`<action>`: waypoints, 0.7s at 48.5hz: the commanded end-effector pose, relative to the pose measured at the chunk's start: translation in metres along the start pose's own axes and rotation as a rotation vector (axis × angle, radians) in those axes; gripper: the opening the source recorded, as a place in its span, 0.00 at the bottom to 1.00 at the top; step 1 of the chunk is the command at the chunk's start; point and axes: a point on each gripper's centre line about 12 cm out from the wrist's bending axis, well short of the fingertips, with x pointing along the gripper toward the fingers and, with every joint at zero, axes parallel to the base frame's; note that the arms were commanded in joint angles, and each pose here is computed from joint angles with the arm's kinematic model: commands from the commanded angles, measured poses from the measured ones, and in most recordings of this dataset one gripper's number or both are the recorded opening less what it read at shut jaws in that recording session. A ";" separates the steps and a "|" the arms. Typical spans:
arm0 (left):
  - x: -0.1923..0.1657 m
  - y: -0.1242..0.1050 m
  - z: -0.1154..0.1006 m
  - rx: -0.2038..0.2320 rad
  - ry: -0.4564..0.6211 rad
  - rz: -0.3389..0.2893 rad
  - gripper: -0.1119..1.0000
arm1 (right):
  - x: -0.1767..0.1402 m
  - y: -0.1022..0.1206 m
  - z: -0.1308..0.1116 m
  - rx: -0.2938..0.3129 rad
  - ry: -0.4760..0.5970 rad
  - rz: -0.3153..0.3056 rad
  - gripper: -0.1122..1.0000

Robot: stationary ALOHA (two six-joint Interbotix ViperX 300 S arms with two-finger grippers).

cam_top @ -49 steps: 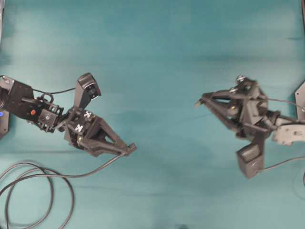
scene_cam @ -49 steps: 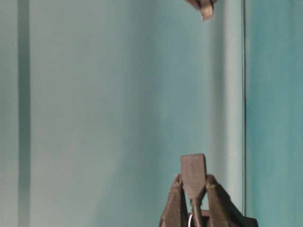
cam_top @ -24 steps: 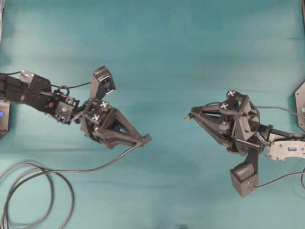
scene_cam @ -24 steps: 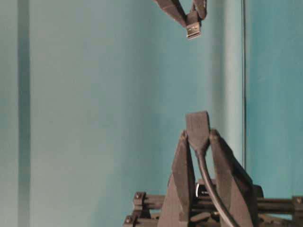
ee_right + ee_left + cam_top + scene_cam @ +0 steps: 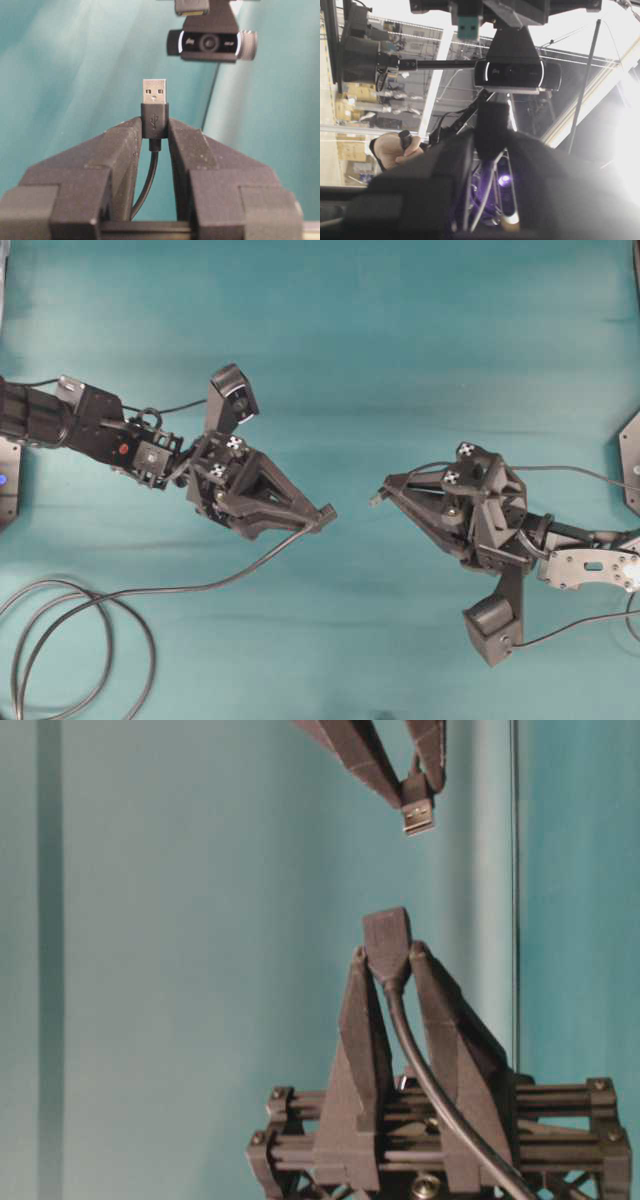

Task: Insert the USB using both arms.
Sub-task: 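Align the male plug tip with the female socket opening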

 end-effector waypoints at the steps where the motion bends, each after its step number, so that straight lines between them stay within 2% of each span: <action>1: 0.007 -0.008 0.001 -0.013 0.019 -0.029 0.29 | -0.002 -0.010 0.009 0.019 -0.022 -0.026 0.29; 34: 0.018 -0.004 0.004 -0.016 0.034 -0.035 0.29 | 0.006 -0.013 0.018 0.005 -0.032 -0.041 0.29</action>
